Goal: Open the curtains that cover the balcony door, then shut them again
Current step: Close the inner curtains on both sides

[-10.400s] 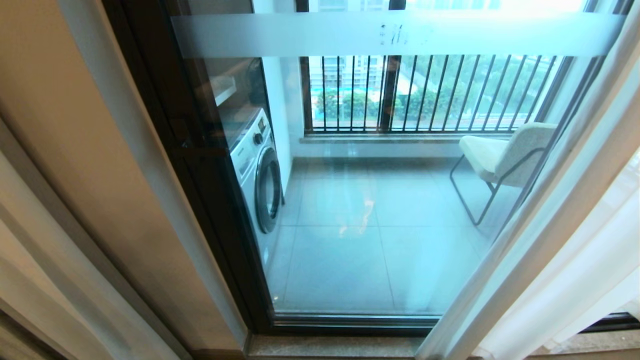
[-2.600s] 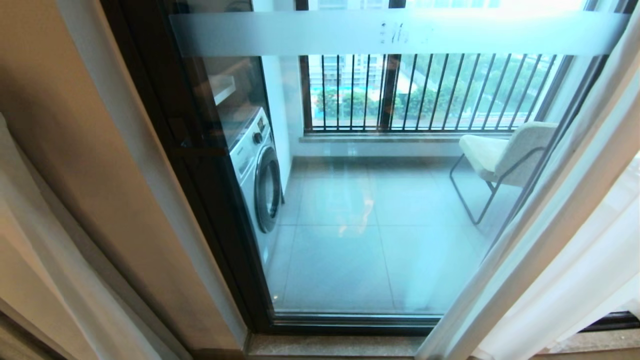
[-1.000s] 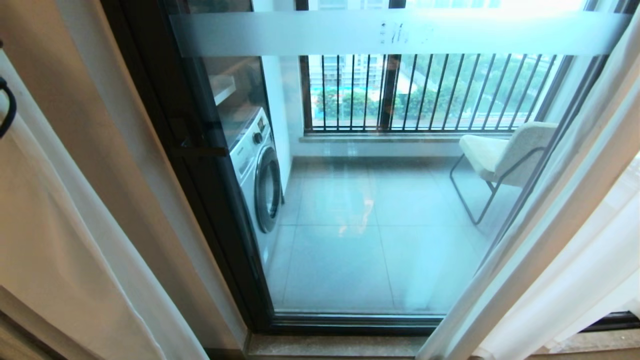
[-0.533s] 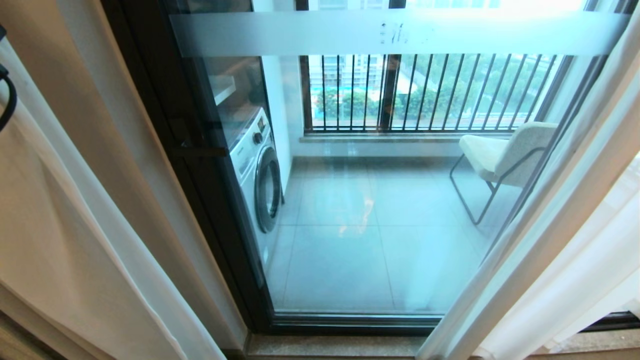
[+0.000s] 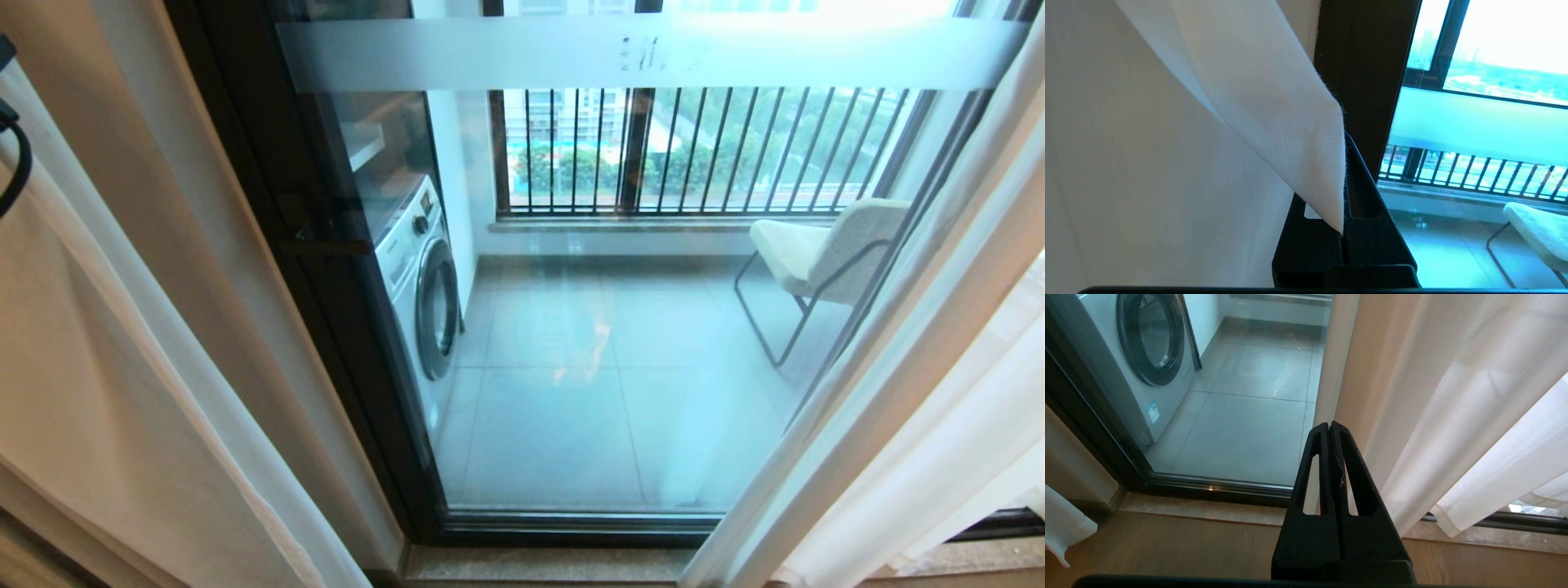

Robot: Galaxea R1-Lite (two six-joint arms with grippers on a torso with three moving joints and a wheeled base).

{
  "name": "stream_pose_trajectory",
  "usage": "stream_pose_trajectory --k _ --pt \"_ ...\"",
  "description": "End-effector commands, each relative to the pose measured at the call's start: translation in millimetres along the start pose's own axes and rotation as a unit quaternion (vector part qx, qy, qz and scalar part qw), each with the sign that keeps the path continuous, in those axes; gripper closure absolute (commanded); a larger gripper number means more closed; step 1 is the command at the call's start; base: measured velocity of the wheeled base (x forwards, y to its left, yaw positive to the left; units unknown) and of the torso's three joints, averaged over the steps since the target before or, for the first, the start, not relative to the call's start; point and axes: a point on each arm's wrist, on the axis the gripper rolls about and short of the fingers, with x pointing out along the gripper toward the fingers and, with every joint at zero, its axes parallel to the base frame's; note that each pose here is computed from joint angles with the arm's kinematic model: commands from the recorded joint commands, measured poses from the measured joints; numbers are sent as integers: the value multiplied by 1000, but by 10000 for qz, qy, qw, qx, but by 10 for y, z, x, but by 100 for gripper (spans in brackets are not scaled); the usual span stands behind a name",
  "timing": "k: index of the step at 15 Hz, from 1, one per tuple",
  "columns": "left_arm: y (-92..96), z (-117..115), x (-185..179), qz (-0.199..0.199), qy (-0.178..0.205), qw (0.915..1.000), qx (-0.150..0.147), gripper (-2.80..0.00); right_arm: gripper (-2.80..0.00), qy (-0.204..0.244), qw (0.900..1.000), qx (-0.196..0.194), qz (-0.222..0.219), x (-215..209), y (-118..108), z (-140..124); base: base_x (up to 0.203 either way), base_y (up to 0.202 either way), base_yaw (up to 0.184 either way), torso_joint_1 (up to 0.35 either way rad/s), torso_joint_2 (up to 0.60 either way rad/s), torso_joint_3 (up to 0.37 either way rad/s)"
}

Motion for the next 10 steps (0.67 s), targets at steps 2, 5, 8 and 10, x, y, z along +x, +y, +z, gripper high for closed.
stream_pose_trajectory --k 2,5,8,10 --pt "-10 -11 1 -31 1 10000 -17 0 0 9 10000 -5 0 2 0 -1 0 0 0 0 0 0" --pt "-10 -20 4 -32 21 10000 -25 0 0 1 10000 -5 4 0 0 3 1 -118 6 3 0 3" --pt "-14 -40 12 -44 61 10000 -42 0 0 1 10000 -5 4 0 0 3 0 -189 -1 2 3 4" --pt "-8 -54 21 -38 82 9999 -47 0 0 1 10000 -5 4 0 0 3 0 -188 -1 2 3 6"
